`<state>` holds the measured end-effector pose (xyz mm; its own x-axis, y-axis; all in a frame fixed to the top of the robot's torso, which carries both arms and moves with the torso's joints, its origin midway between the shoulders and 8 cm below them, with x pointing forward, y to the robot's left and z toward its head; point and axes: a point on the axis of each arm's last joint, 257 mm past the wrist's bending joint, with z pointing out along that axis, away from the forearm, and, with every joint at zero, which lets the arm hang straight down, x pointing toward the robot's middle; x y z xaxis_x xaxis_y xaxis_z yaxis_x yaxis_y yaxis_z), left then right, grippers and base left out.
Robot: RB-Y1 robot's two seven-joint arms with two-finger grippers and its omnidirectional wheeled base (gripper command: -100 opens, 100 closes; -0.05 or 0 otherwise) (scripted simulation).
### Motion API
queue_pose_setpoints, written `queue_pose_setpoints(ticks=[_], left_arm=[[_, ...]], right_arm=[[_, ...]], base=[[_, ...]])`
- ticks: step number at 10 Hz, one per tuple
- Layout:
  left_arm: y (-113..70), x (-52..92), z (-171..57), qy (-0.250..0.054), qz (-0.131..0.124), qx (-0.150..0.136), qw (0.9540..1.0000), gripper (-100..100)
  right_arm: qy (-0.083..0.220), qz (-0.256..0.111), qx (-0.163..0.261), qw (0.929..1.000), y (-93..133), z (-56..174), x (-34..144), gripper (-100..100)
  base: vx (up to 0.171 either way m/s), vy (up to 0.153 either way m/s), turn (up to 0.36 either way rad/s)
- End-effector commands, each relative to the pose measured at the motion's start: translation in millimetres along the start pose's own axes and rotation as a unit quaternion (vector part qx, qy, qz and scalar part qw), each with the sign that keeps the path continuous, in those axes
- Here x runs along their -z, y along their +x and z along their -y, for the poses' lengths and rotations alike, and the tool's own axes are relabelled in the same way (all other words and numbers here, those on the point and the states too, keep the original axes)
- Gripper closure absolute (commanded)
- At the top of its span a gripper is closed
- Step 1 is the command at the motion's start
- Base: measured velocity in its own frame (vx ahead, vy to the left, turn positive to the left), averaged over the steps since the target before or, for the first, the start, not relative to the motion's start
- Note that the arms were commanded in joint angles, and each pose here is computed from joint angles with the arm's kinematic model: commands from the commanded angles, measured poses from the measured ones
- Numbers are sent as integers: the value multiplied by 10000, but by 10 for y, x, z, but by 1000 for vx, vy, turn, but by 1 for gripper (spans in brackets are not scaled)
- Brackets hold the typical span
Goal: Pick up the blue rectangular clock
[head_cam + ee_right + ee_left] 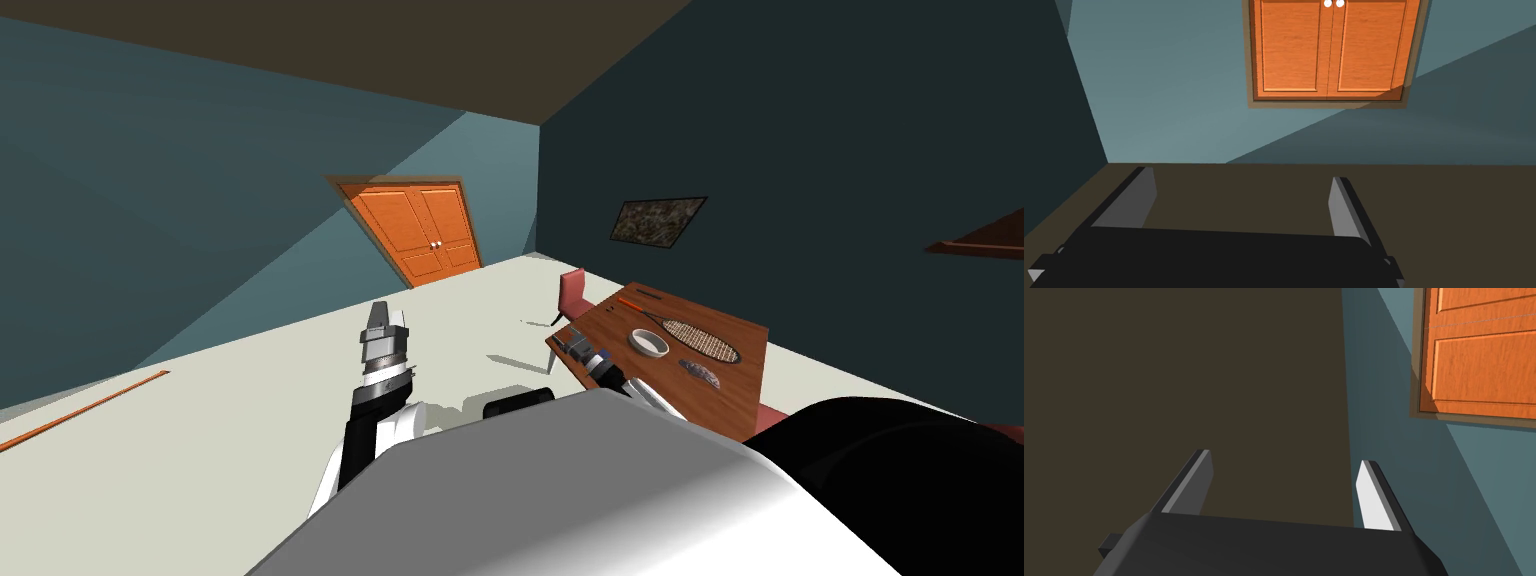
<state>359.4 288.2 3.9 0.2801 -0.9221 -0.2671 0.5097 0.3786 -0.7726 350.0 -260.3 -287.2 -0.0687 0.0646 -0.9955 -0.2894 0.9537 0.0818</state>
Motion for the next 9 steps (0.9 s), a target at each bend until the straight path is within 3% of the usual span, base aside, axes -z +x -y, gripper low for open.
queue_pose_setpoints(ticks=[1, 2, 3, 5, 7, 8, 9], left_arm=[[0, 0, 0, 0, 0, 0, 10000, 0], [0, 0, 0, 0, 0, 0, 10000, 0], [0, 0, 0, 0, 0, 0, 10000, 0], [0, 0, 0, 0, 0, 0, 10000, 0], [0, 0, 0, 0, 0, 0, 10000, 0], [0, 0, 0, 0, 0, 0, 10000, 0], [0, 0, 0, 0, 0, 0, 10000, 0]], right_arm=[[7, -241, 305, 9992, 169, 58, 67, -100], [-23, -597, 673, 9959, 431, 117, 176, -100], [-26, -637, 767, 9950, 465, 124, 188, -100], [-86, -1028, 1223, 9871, 750, 195, 330, -100], [-171, -1410, 1666, 9758, 1024, 272, 491, -100], [-283, -1677, 2025, 9644, 1196, 323, 612, -100], [-280, -1779, 2092, 9611, 1282, 353, 670, -100]], base=[[58, -5, 37], [61, -22, 85], [53, -16, 50], [52, -6, 63], [59, -10, 62], [65, -7, 82], [54, -14, 46]])
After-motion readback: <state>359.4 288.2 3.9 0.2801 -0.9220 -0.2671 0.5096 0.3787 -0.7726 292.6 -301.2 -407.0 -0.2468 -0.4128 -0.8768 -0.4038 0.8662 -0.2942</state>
